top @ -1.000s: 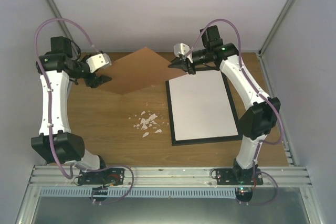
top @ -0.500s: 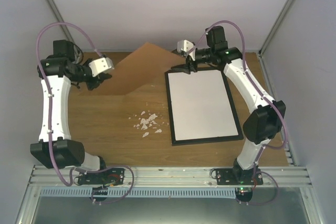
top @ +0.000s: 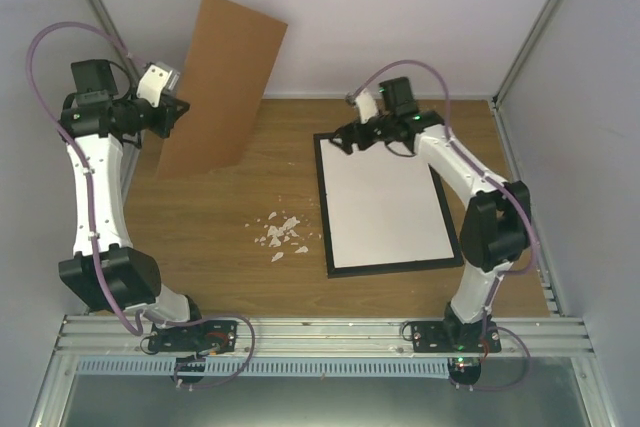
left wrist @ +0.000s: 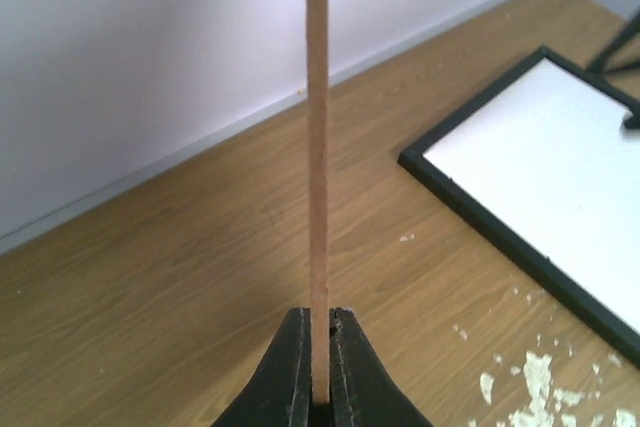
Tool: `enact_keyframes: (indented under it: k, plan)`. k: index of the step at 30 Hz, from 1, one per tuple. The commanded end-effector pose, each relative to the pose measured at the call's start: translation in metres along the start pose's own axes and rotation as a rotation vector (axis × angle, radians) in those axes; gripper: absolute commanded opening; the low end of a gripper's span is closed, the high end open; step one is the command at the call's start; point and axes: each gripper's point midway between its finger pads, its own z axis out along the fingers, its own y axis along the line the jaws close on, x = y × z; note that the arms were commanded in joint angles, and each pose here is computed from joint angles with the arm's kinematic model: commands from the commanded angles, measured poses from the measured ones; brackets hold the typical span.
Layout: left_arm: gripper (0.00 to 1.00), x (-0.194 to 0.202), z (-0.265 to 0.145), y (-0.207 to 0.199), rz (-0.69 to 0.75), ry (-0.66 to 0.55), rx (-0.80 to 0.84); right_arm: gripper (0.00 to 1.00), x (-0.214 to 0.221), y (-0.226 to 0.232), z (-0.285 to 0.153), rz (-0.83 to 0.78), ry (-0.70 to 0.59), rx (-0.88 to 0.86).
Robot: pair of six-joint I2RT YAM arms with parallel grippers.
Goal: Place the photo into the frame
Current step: Turn over the photo frame item at the center of the board, then move the photo frame to the center of the board.
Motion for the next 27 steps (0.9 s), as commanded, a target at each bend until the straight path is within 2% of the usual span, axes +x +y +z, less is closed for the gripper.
enact_keyframes:
  k: [1, 4, 10, 12, 27]
  plan:
    - [0.00, -0.033, -0.001, 0.009, -0.053, -0.132, -0.015, 0.91, 0.069, 0.028, 0.044, 0.123, 0.232, 0.081]
    - [0.00, -0.030, -0.001, 0.008, -0.085, -0.139, -0.016, 0.88, 0.102, 0.046, 0.064, 0.152, 0.314, 0.066]
    - [0.00, -0.016, -0.004, 0.000, -0.100, -0.133, -0.038, 0.74, 0.150, 0.055, 0.091, 0.238, 0.490, 0.071]
    - [0.00, -0.013, -0.004, -0.001, -0.096, -0.128, -0.041, 0.73, 0.162, 0.057, 0.094, 0.268, 0.527, 0.066]
    - [0.00, -0.005, -0.007, -0.010, -0.087, -0.119, -0.034, 0.61, 0.164, 0.068, 0.108, 0.312, 0.528, 0.061]
